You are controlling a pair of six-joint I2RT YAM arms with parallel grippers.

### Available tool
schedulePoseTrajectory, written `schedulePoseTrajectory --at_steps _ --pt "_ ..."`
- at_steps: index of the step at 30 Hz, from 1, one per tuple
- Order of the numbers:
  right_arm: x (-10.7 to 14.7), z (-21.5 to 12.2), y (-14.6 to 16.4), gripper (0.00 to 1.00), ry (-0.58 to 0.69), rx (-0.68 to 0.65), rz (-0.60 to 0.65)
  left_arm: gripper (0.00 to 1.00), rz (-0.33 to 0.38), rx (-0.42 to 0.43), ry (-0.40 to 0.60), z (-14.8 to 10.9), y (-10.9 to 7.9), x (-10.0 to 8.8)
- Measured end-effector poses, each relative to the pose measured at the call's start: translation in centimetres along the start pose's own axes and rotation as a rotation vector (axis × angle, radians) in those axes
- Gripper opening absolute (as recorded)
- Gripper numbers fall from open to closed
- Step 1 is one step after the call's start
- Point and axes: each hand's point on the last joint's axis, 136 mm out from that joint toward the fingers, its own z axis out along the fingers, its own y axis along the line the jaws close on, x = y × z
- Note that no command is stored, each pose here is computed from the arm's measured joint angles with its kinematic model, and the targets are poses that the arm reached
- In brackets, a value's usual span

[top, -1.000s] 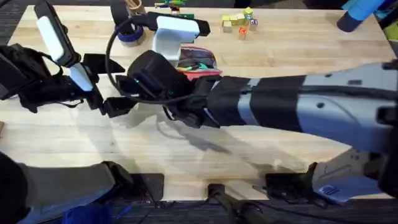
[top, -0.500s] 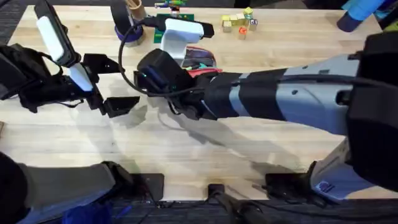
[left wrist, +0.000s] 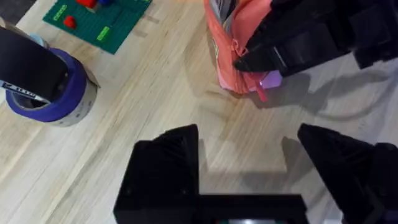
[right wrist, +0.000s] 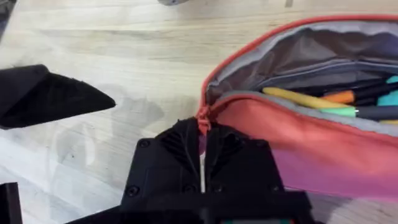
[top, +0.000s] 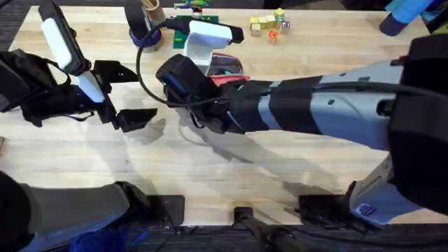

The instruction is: Unzip the bag, pick up the pens from the table one at a time and place them inside, then zip the bag closed.

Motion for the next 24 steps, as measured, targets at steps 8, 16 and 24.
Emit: schedulePoseTrajectory --at_steps 8,16,24 --pt "0.0 0.0 0.0 0.028 0.0 -0.001 0.006 0.993 0.0 0.0 0.0 0.0 0.0 0.0" --pt "-0.3 -0.7 0.1 0.031 0.008 0.0 0.004 0.993 0.0 0.0 0.0 0.0 0.0 0.0" --pt "-2.9 -4.2 2.0 0.031 0.019 -0.084 0.026 0.993 -0.012 0.007 -0.008 0.0 -0.2 -0.1"
